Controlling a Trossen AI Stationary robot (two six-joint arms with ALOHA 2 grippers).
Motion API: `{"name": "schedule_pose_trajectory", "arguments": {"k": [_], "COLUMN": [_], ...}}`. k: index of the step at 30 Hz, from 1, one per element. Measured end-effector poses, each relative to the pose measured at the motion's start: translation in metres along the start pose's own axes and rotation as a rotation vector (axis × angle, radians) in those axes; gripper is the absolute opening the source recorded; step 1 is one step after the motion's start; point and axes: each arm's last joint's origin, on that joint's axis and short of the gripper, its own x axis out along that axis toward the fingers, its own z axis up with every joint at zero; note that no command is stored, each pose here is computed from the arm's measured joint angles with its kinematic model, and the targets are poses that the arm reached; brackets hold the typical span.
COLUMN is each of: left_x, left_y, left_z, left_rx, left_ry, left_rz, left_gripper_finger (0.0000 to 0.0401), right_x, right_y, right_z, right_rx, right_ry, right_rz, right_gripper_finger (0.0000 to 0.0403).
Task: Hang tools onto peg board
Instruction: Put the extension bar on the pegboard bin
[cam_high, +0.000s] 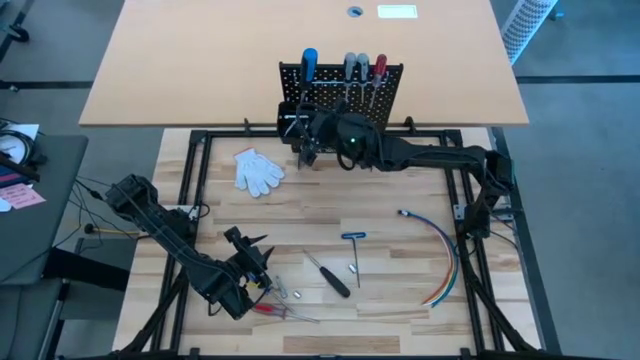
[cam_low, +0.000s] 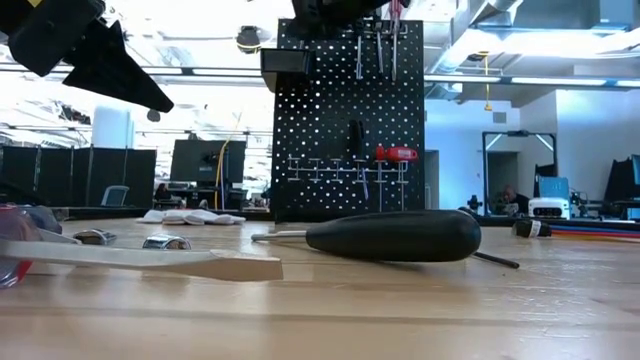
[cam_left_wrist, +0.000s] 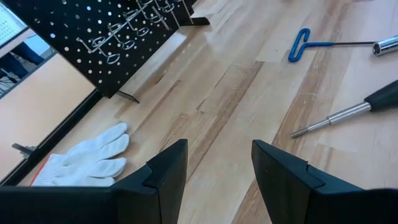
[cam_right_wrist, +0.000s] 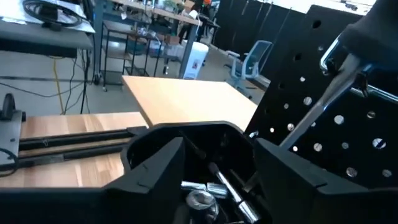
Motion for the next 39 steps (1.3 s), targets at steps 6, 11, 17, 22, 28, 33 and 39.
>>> {"name": "schedule_pose_trajectory", "arguments": {"k": [6, 11, 17, 22, 28, 33, 39], "left_x": [0.0, -0.005, -0.015, -0.025, -0.028, -0.014, 0.011], "left_y": [0.0, -0.002, -0.004, -0.011, -0.031, -0.041, -0.038], "left_z": [0.0, -0.002, -0.006, -0.008, -0.005, 0.011, 0.019], "left_rx": [0.001, 0.018, 0.051, 0.141, 0.407, 0.378, 0.504], "left_ry": [0.001, -0.006, -0.02, -0.041, 0.081, 0.109, 0.183], "left_rz": [-0.002, -0.02, -0.054, -0.118, -0.401, -0.585, -0.74], "left_gripper_finger": [0.0173, 0.0173, 0.0173, 0.0173, 0.0173, 0.0173, 0.0173], "right_x": [-0.013, -0.054, -0.113, -0.159, -0.209, -0.22, -0.217], "right_y": [0.005, 0.038, 0.108, 0.173, 0.225, 0.245, 0.248], "right_z": [0.015, 0.038, 0.021, -0.042, -0.114, -0.145, -0.148], "right_rx": [-0.052, -0.113, -0.227, -0.175, -0.066, 0.0, 0.02], "right_ry": [-0.065, -0.085, -0.038, 0.071, 0.107, 0.144, 0.147], "right_rz": [0.014, 0.148, 0.503, 0.831, 0.983, 0.943, 0.927], "right_gripper_finger": [0.0228, 0.0223, 0.0216, 0.0214, 0.0214, 0.0214, 0.0214]}}
